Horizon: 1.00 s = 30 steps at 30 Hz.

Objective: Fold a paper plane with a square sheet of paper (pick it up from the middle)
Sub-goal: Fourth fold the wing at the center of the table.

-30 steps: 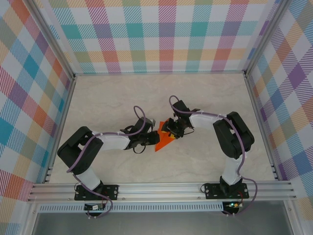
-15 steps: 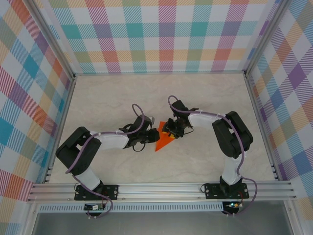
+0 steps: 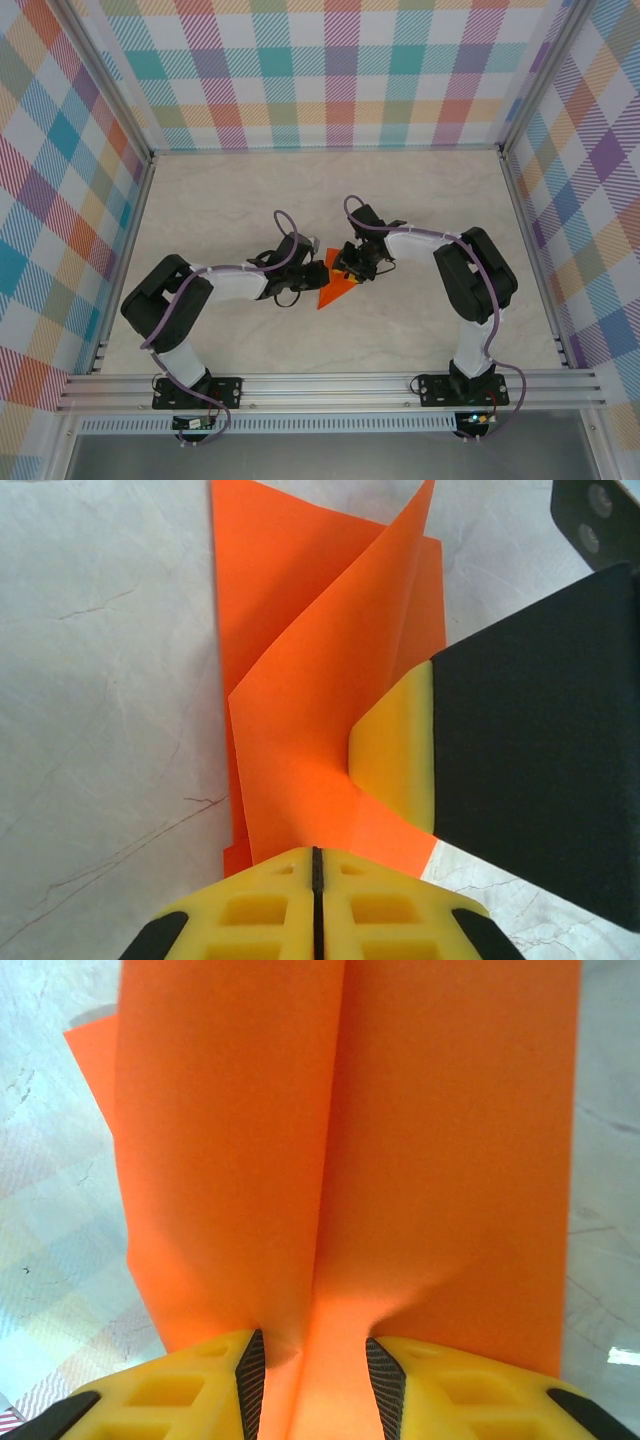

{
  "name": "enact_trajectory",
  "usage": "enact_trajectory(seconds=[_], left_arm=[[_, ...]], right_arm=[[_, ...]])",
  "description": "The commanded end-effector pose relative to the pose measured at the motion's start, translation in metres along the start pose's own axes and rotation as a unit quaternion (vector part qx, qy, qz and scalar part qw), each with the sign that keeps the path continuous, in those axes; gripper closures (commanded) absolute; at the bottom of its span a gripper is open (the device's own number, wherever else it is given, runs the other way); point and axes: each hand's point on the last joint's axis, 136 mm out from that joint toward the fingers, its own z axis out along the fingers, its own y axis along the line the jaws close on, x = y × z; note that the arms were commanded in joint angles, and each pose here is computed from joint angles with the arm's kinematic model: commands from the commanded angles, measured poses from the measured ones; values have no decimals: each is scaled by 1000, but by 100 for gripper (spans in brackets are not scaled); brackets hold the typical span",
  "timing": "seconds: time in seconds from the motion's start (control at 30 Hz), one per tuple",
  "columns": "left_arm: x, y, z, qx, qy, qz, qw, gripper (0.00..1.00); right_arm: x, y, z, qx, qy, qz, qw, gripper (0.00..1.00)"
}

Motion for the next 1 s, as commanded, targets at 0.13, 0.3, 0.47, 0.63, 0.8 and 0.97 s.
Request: enact_trajectory(seconds=[0.13, 0.3, 0.47, 0.63, 0.8, 0.97], left_arm=[[-3, 4, 7, -6, 6, -3, 1000, 92], [-3, 6, 9, -6, 7, -2, 1000, 92], [-2, 6, 11, -5, 9, -1, 1000, 92], [0, 9, 12, -10, 12, -3, 1000, 92], [2, 12, 13, -16, 15, -3, 1000, 93], [4, 15, 13, -22, 19, -3, 1000, 93]], right_arm=[[16, -91, 21, 165, 17, 55, 985, 63], [17, -94, 21, 173, 19, 57, 983, 65], [17, -95, 20, 177, 16, 59, 982, 66], [17, -96, 20, 178, 17, 59, 982, 67], [17, -96, 21, 180, 18, 60, 982, 67], [18, -98, 22, 183, 21, 60, 981, 68]])
